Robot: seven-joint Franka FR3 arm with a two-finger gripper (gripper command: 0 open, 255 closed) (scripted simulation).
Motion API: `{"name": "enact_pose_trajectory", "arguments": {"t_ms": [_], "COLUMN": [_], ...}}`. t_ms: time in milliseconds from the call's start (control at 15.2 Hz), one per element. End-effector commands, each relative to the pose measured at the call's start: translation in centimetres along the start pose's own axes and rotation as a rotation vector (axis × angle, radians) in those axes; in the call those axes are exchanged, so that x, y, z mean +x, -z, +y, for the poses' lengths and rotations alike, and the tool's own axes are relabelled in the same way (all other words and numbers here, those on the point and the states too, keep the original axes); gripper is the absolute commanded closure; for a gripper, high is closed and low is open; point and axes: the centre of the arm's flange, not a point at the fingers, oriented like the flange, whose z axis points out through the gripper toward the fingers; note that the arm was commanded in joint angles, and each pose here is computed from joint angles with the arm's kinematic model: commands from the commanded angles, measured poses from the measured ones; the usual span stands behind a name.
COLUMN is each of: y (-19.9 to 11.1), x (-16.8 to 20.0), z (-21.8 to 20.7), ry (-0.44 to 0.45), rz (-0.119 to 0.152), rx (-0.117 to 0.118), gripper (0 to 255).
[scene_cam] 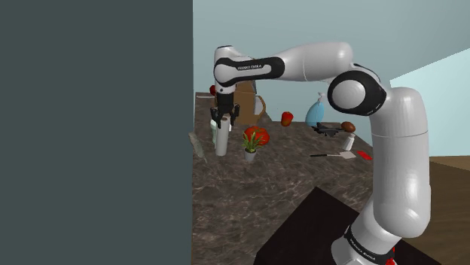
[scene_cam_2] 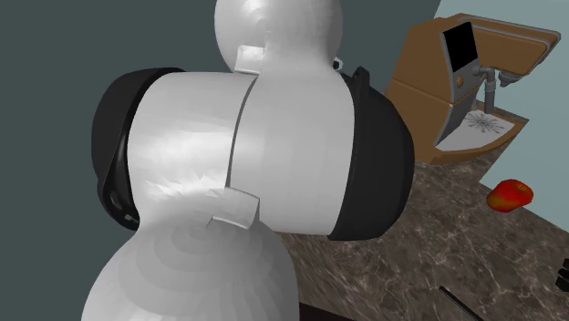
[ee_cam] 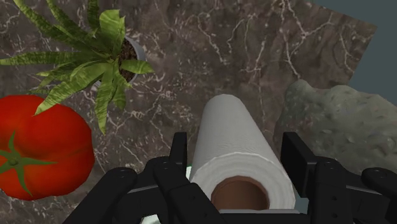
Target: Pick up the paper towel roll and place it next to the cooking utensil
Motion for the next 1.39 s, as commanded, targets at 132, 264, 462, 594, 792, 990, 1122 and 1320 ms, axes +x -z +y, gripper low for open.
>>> {"name": "enact_pose_trajectory", "arguments": {"t_ms": [132,264,462,594,792,990,1122,1320], "y": [2.1,3.2,4.7,5.8,7.0,8.3,9.1,10.3], "x": [-0.2,-0.3,-0.5,-0.6,-1.7,-3.3,-4.3,-5.9], "z": [0.2,0.2,0.3,0.4,2.7,6.1,8.4,11.8], "ry": [0.000,0.000,0.000,0.000,0.000,0.000,0.000,0.000], "rz": [0.000,0.000,0.000,0.000,0.000,0.000,0.000,0.000], "rx": [0.000,0.000,0.000,0.000,0.000,0.000,0.000,0.000], "gripper": [255,255,255,255,255,255,255,255]}}
